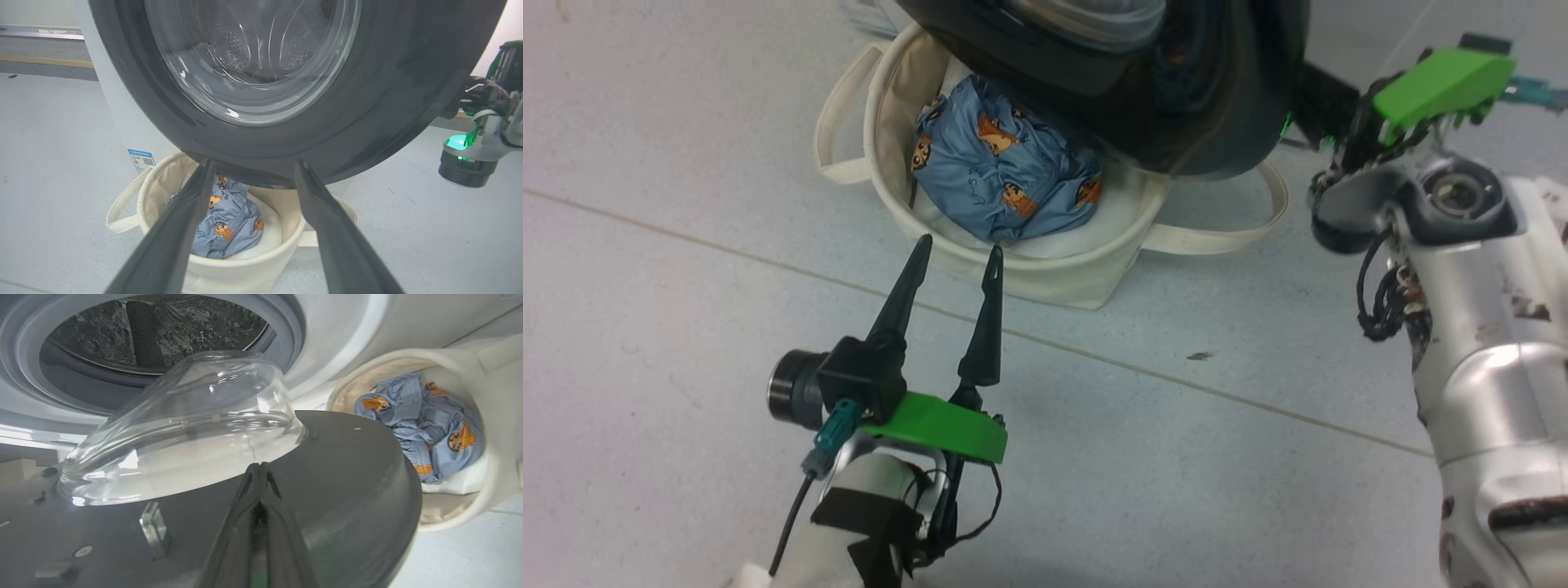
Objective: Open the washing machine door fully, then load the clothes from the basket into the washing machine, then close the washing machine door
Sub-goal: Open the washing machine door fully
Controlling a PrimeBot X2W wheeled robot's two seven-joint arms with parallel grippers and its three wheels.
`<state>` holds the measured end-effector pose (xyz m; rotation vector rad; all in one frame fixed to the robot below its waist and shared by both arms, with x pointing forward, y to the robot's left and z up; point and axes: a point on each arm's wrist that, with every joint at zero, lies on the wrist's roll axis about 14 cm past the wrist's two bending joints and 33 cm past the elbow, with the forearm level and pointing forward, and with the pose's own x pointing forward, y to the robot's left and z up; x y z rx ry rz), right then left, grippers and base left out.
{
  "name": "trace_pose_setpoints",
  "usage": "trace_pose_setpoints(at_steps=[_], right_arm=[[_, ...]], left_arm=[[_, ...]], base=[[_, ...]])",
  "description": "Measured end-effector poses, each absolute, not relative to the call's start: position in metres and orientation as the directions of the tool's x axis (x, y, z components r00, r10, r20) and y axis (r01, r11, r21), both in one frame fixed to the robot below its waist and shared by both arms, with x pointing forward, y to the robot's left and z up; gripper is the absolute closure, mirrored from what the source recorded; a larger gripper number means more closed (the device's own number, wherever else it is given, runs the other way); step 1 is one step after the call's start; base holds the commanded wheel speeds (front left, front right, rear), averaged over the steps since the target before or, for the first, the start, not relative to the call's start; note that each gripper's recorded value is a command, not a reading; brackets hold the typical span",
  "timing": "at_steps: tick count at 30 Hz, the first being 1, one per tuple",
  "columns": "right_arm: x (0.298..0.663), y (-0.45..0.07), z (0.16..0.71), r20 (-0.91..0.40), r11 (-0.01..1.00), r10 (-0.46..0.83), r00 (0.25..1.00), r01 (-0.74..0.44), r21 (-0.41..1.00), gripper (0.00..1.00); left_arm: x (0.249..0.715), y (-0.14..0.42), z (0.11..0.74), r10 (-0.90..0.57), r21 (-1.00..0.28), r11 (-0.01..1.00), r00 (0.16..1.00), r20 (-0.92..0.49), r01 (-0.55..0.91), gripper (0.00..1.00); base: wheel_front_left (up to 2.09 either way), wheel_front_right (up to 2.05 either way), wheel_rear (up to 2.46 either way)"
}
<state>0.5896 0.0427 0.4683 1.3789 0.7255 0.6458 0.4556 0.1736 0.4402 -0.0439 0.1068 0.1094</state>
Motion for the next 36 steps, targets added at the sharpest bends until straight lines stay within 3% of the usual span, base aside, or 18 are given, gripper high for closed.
trace_pose_setpoints(at_steps=[6, 18, 24, 31, 36], right_arm=[[0.565, 0.046, 0.462, -0.102, 0.099, 0.789, 0.606, 0.038, 0.994, 1.00], [0.487, 0.102, 0.459, -0.092, 0.063, 0.904, 0.418, 0.082, 0.995, 1.00], [0.455, 0.128, 0.460, -0.089, 0.050, 0.925, 0.369, 0.113, 0.992, 1.00], [0.463, 0.120, 0.472, -0.094, 0.059, 0.885, 0.456, 0.091, 0.994, 1.00], [0.493, 0.070, 0.469, -0.182, 0.308, 0.729, 0.660, -0.079, 0.948, 1.00]], left_arm=[[0.445, 0.180, 0.446, 0.125, -0.046, 0.990, 0.987, -0.104, -0.130, 0.00], [0.423, 0.193, 0.457, 0.167, -0.044, 0.984, 0.982, -0.089, -0.172, 0.00], [0.409, 0.201, 0.463, 0.195, -0.042, 0.979, 0.977, -0.082, -0.198, 0.00], [0.391, 0.211, 0.466, 0.231, -0.048, 0.971, 0.970, -0.080, -0.235, 0.00], [0.380, 0.209, 0.473, 0.225, -0.053, 0.972, 0.972, -0.062, -0.228, 0.00]], base=[[0.00, 0.00, 0.00], [0.00, 0.00, 0.00], [0.00, 0.00, 0.00], [0.00, 0.00, 0.00], [0.00, 0.00, 0.00]])
